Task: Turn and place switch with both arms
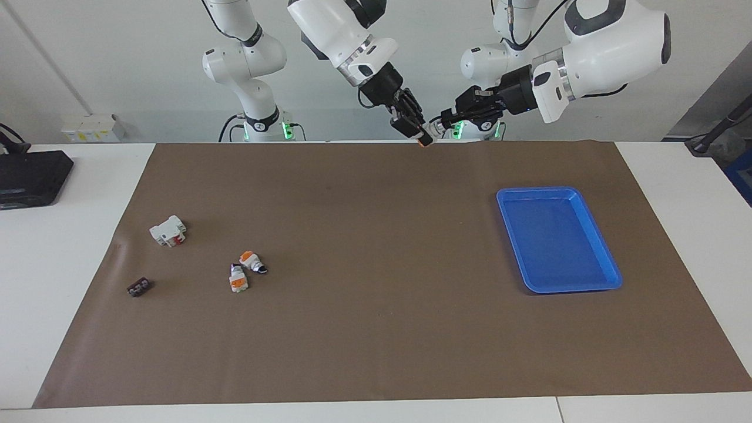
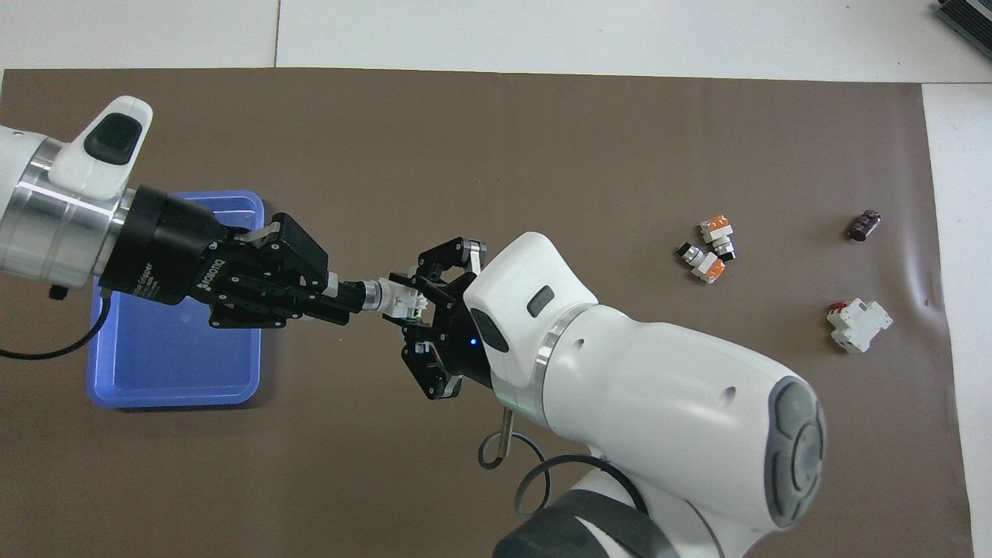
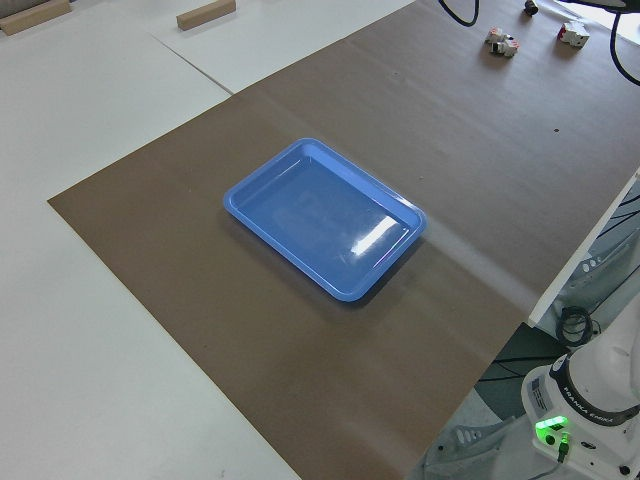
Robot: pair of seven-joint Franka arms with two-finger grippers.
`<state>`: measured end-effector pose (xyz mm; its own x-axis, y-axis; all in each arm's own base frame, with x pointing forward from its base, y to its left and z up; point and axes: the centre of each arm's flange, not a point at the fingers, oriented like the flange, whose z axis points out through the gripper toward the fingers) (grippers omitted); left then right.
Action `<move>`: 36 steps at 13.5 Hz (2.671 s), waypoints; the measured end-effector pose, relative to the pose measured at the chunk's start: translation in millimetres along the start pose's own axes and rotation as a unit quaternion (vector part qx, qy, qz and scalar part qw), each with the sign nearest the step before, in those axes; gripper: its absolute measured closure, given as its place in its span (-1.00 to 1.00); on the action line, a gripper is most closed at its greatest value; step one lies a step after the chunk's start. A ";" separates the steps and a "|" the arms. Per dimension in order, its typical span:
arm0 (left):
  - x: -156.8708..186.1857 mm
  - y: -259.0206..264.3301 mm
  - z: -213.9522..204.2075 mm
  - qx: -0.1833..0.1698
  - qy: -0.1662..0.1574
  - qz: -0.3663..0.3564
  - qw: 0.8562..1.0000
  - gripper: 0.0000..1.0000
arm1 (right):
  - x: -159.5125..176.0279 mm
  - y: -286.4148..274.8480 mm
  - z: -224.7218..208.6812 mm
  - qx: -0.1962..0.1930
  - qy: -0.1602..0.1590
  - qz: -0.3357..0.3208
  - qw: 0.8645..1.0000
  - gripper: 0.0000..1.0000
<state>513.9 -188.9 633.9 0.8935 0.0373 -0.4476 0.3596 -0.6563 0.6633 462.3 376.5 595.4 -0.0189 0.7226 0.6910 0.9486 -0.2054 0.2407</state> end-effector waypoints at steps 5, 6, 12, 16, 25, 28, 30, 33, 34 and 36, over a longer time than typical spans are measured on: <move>0.7 0.5 0.5 -0.002 0.003 0.000 1.000 0.80 | -1.0 1.0 -0.2 -0.002 0.000 0.001 1.000 0.34; 1.0 0.2 1.1 -0.003 0.003 -0.003 1.000 0.80 | -1.6 1.1 0.1 -0.002 -0.001 0.001 1.000 0.34; 0.9 -3.1 4.2 -0.004 0.007 -0.092 0.996 0.80 | -3.8 -1.0 3.6 0.001 -0.003 0.002 1.000 0.34; 0.2 -8.8 6.7 -0.007 0.010 -0.150 0.989 0.80 | -5.2 -4.6 7.6 0.006 -0.006 0.003 1.000 0.34; 3.4 -16.9 8.5 -0.033 0.032 -0.407 0.912 0.80 | -9.2 -4.2 19.2 0.008 -0.007 0.012 1.000 0.34; 3.0 -19.5 7.6 -0.029 0.046 -0.471 0.881 0.80 | -8.8 -6.7 26.0 0.012 -0.007 0.014 1.000 0.34; 2.6 -22.2 8.0 -0.025 0.054 -0.506 0.861 0.80 | -8.8 -9.2 30.8 0.016 -0.008 0.013 1.000 0.34; 1.5 -25.6 8.7 -0.018 0.068 -0.545 0.836 0.80 | -8.8 -12.6 37.6 0.022 -0.009 0.013 1.000 0.34; 1.3 -26.2 8.8 -0.019 0.070 -0.548 0.834 0.80 | -8.8 -12.9 38.3 0.023 -0.009 0.013 1.000 0.34; 1.0 -26.5 8.8 -0.020 0.071 -0.551 0.831 0.80 | -8.8 -12.9 38.6 0.023 -0.009 0.013 1.000 0.34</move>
<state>503.0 -178.1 610.6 0.0374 0.6897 -0.7231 0.9868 -0.1396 -0.0821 462.4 398.3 559.9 0.0111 0.7300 0.6834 0.9622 -0.1937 0.1912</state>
